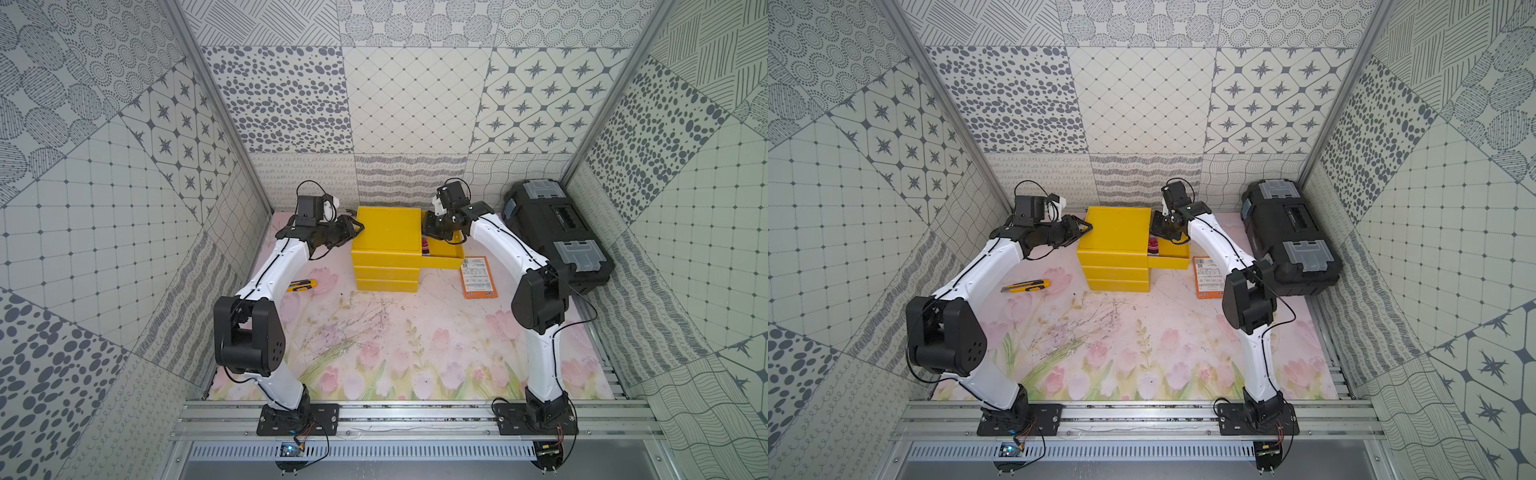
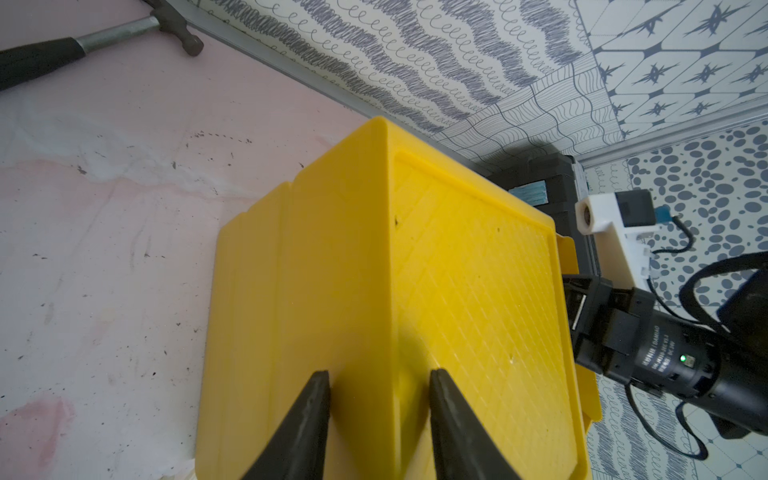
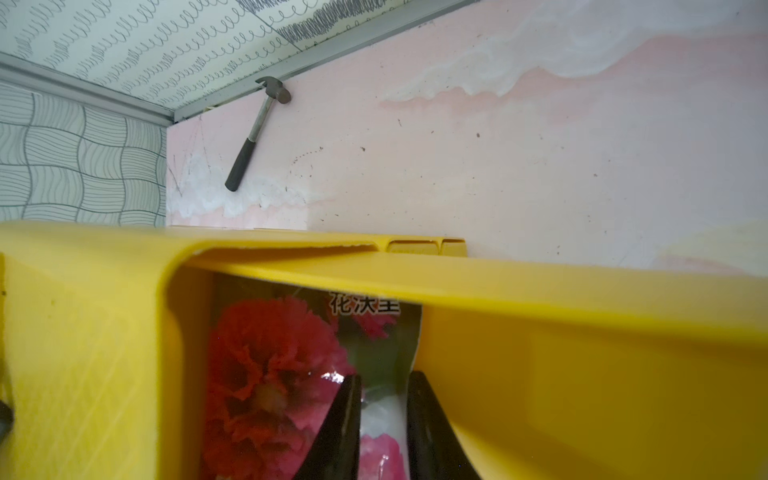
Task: Take the seed bags out of the drawer
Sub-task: Pick up the seed packet from the drawer, then place the seed packet at the center of the board, then close the drawer in the storage box, then open the drawer in the storage box.
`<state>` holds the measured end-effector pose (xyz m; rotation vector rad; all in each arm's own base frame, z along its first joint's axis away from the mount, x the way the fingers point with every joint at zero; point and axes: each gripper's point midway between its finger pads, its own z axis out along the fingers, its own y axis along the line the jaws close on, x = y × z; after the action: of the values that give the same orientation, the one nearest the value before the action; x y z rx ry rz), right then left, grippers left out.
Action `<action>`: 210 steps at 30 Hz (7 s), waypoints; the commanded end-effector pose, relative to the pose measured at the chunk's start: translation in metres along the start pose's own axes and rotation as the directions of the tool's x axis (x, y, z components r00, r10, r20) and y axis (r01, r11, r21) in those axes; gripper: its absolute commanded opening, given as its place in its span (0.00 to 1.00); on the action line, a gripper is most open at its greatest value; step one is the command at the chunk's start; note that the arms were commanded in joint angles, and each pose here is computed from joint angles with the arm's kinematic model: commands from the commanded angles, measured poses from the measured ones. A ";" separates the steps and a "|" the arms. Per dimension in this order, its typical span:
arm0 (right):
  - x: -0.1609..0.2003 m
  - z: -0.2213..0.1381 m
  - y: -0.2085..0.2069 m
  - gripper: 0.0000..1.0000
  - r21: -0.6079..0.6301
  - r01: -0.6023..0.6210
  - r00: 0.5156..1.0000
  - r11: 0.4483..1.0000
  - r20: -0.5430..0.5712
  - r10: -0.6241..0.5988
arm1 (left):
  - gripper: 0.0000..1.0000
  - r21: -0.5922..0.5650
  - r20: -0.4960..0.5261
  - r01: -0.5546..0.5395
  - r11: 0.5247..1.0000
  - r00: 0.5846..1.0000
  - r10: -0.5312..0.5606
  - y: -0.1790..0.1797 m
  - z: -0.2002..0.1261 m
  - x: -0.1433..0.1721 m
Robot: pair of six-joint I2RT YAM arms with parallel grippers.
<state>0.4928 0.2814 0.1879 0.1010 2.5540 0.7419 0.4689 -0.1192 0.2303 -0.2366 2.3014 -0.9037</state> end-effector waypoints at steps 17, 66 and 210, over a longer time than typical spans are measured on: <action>-0.014 -0.053 0.015 0.00 -0.032 0.010 0.994 0.999 0.112 -0.006 | 0.41 -0.113 -0.148 0.087 0.990 0.984 -0.104 0.030 0.002 0.042; -0.033 -0.152 -0.183 0.00 0.219 -0.048 0.981 0.975 0.193 0.005 | 0.41 -0.110 -0.148 0.086 0.990 0.984 -0.102 0.028 0.001 0.042; 0.058 -0.001 -0.015 0.07 -0.082 0.022 1.000 0.996 0.006 -0.022 | 0.35 -0.206 -0.108 -0.013 0.978 0.994 -0.010 0.033 -0.023 0.031</action>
<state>0.4378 0.2834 0.1490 0.0606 2.5275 0.8853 0.4485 -0.1034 0.2347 -0.2303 2.3644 -0.7595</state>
